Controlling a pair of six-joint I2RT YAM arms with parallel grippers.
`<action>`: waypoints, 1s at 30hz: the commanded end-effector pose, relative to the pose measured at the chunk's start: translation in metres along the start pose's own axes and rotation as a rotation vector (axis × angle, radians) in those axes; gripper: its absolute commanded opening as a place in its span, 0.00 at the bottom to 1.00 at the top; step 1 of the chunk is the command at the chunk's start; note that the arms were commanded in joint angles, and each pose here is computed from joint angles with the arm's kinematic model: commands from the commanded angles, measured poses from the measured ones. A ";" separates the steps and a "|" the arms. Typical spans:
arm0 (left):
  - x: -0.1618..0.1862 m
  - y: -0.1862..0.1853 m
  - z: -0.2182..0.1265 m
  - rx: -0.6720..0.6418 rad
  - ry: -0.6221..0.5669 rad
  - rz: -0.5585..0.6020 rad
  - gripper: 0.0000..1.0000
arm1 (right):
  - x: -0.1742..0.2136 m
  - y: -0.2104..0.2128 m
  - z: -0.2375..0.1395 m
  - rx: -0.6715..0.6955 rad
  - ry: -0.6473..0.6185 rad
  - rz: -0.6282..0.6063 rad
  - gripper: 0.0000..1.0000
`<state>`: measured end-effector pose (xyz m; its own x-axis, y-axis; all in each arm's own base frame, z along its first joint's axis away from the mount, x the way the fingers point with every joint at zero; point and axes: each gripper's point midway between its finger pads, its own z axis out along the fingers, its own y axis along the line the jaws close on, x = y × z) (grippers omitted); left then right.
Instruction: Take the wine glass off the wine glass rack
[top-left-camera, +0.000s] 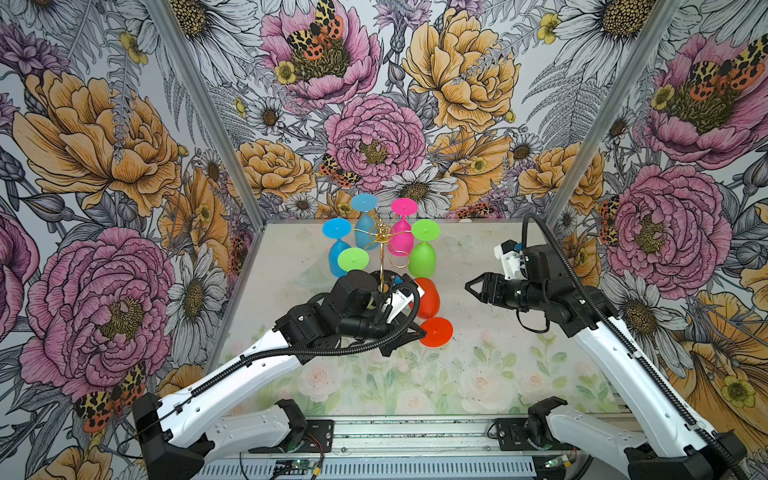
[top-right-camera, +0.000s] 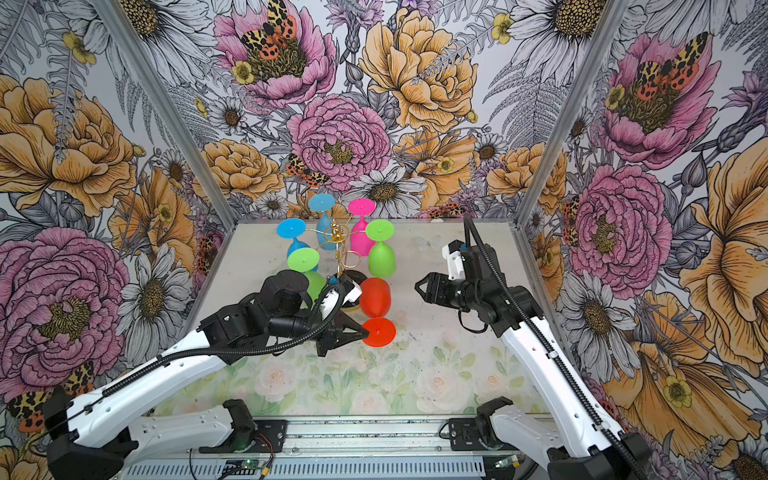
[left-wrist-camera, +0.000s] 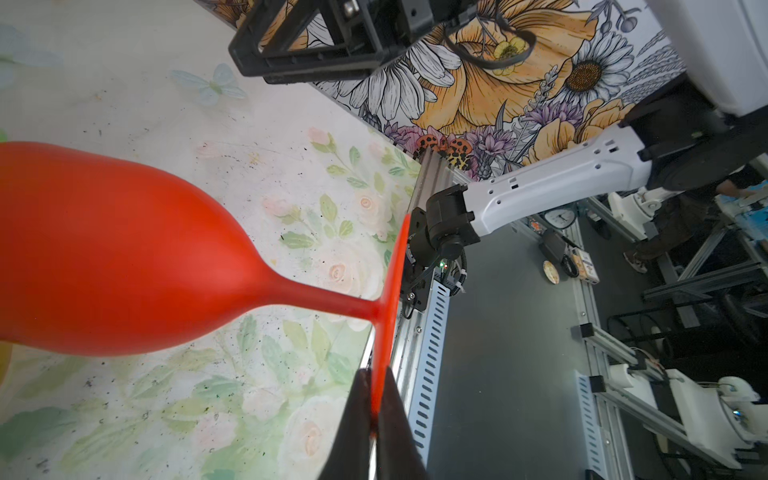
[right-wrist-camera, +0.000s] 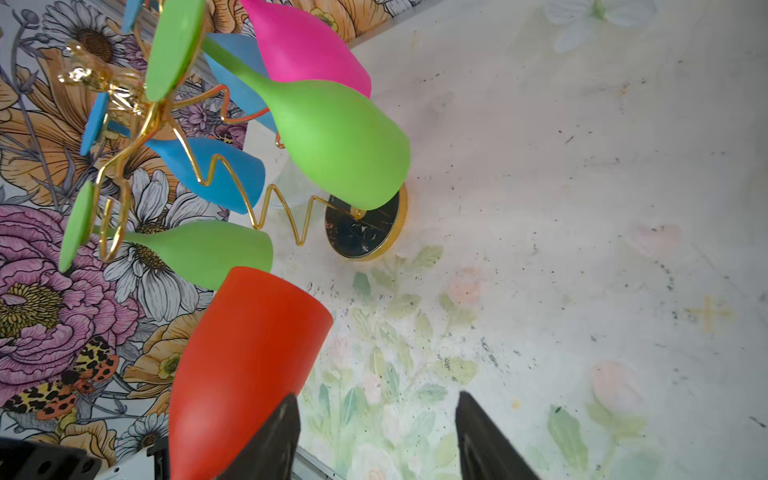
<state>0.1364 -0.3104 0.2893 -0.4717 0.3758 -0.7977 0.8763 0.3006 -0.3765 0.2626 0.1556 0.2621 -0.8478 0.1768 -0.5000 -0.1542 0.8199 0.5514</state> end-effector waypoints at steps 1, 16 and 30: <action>0.002 0.012 0.004 -0.119 -0.016 0.159 0.00 | 0.000 -0.007 -0.002 0.063 0.035 -0.041 0.61; 0.038 0.041 0.031 -0.402 0.128 0.579 0.00 | -0.027 0.032 0.007 -0.078 0.092 -0.090 0.61; 0.049 0.053 0.028 -0.632 0.208 0.975 0.00 | -0.042 0.063 0.013 -0.200 0.148 -0.121 0.64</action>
<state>0.1473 -0.3054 0.2032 0.2470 0.7858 -0.5670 0.8046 0.1598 0.5719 0.2975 0.1985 0.2911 -0.8934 0.0195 -0.4489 -0.2859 0.7460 0.6015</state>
